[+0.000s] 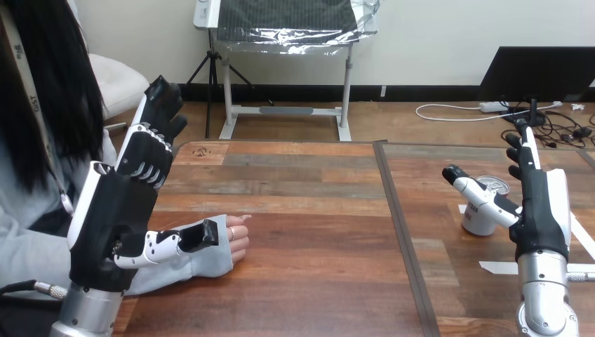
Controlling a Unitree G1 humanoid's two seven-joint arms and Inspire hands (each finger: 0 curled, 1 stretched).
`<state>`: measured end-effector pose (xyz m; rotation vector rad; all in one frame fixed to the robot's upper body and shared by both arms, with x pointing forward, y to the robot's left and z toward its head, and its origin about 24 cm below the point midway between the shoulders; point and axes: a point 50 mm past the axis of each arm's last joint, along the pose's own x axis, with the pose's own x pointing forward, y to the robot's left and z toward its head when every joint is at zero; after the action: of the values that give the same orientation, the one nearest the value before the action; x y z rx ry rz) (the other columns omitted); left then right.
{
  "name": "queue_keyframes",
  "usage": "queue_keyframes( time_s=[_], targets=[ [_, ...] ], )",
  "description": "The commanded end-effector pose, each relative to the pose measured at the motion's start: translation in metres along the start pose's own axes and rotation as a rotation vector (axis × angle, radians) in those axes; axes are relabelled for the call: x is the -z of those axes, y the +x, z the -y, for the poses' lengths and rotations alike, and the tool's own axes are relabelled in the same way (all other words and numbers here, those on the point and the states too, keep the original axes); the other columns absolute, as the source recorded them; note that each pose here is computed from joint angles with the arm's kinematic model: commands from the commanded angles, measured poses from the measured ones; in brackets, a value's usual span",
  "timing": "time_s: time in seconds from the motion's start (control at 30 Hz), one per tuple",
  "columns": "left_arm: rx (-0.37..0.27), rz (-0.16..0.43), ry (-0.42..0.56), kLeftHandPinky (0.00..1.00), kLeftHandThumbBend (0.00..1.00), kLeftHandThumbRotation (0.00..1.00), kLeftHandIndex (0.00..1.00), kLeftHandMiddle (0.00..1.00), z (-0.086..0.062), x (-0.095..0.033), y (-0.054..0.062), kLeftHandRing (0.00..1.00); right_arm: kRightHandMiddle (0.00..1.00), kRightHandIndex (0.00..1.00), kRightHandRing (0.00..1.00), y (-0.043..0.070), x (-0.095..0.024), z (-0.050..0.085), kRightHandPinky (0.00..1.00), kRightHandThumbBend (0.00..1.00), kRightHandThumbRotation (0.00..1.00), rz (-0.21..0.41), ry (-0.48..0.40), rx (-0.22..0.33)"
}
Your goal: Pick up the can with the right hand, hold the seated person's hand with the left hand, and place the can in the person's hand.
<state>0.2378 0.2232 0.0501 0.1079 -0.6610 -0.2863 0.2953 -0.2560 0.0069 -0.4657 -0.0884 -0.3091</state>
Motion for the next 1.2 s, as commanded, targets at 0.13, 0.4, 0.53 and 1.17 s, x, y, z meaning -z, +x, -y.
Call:
queue_keyframes(
  time_s=[0.13, 0.4, 0.53, 1.17],
  targets=[
    [0.008, 0.052, 0.0, 0.98, 1.0, 0.4, 0.99, 1.0, -0.0035, -0.0047, 0.0117, 1.0, 0.94, 0.98, 0.93, 0.0092, -0.0131, 0.0012, 0.9, 1.0, 0.55, 0.061, 0.054, 0.015],
    [0.015, 0.058, -0.001, 0.99, 1.0, 0.4, 1.0, 1.0, -0.0023, -0.0042, 0.0121, 1.0, 0.93, 0.97, 0.93, 0.0086, -0.013, 0.0001, 0.89, 1.0, 0.56, 0.062, 0.033, 0.022],
    [0.013, 0.058, 0.002, 0.99, 1.0, 0.41, 1.0, 1.0, -0.0016, -0.004, 0.0118, 1.0, 0.93, 0.98, 0.92, 0.0083, -0.0127, 0.0002, 0.89, 1.0, 0.56, 0.061, 0.033, 0.024],
    [0.011, 0.059, 0.002, 1.0, 1.0, 0.41, 1.0, 1.0, 0.002, -0.0045, 0.0106, 1.0, 0.94, 1.0, 0.93, 0.0082, -0.0084, 0.0095, 0.89, 1.0, 0.54, 0.043, 0.009, 0.065]
  ],
)
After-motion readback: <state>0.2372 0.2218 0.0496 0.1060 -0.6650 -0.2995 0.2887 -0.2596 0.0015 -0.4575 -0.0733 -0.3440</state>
